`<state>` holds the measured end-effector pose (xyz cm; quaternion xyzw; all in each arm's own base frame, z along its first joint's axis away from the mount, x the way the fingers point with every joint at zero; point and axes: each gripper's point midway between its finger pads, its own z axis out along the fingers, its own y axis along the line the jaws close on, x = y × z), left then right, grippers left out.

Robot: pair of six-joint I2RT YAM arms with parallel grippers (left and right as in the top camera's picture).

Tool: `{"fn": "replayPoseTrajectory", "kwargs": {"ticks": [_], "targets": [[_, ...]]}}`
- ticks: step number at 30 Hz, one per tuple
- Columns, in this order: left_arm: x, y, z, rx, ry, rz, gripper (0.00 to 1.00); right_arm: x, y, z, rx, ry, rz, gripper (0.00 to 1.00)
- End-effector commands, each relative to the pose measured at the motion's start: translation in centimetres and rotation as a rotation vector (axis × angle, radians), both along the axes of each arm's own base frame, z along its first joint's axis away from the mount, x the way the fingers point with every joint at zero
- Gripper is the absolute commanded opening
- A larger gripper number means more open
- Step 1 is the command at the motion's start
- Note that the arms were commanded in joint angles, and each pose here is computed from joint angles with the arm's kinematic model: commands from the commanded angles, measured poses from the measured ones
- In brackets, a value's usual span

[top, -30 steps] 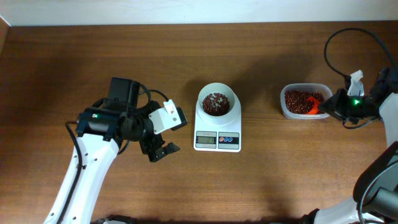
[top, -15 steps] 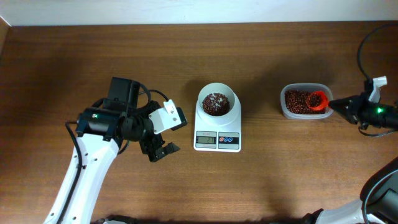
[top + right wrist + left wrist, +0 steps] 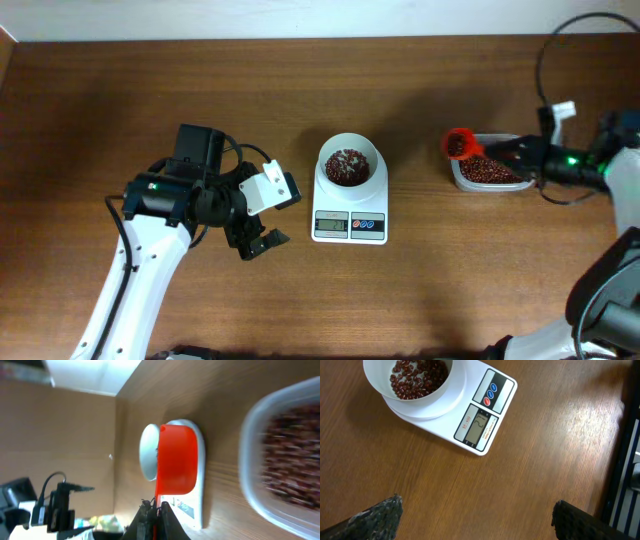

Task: Scoop and weigh 50g on scale
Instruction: 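Carry the filled scoop with the right gripper over the white bowl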

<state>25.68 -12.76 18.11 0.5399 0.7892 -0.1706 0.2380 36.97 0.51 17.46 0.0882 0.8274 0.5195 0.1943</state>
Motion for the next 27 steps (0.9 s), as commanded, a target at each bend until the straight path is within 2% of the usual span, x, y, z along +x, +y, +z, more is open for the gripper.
{"fn": "replayPoseTrajectory", "kwargs": {"ticks": [1, 5, 16, 20, 25, 26, 27], "targets": [[-0.2, -0.3, 0.1, -0.014, -0.006, -0.022, 0.99, 0.0, 3.3, 0.7, 0.041, -0.038, 0.093, 0.04], [-0.2, -0.3, 0.1, -0.014, -0.006, -0.022, 0.99, -0.5, 7.4, 0.8, 0.041, -0.042, 0.202, 0.04], [-0.2, -0.3, 0.1, -0.014, -0.006, -0.022, 0.99, 0.0, 14.7, 1.1, 0.025, -0.090, 0.351, 0.04], [-0.2, -0.3, 0.1, -0.014, -0.006, -0.022, 0.99, 0.6, 16.1, -0.1, -0.066, -0.098, 0.356, 0.04], [-0.2, -0.3, 0.1, -0.014, -0.006, -0.022, 0.99, 2.2, 17.6, -3.1, -0.339, -0.166, 0.346, 0.04], [-0.2, -0.3, 0.1, -0.014, -0.006, -0.022, 0.99, 2.7, 17.6, -4.1, -0.436, -0.179, 0.328, 0.04], [-0.2, -0.3, 0.1, -0.014, -0.006, -0.022, 0.99, 2.6, 18.2, -4.1, -0.442, -0.187, 0.340, 0.04]]}}
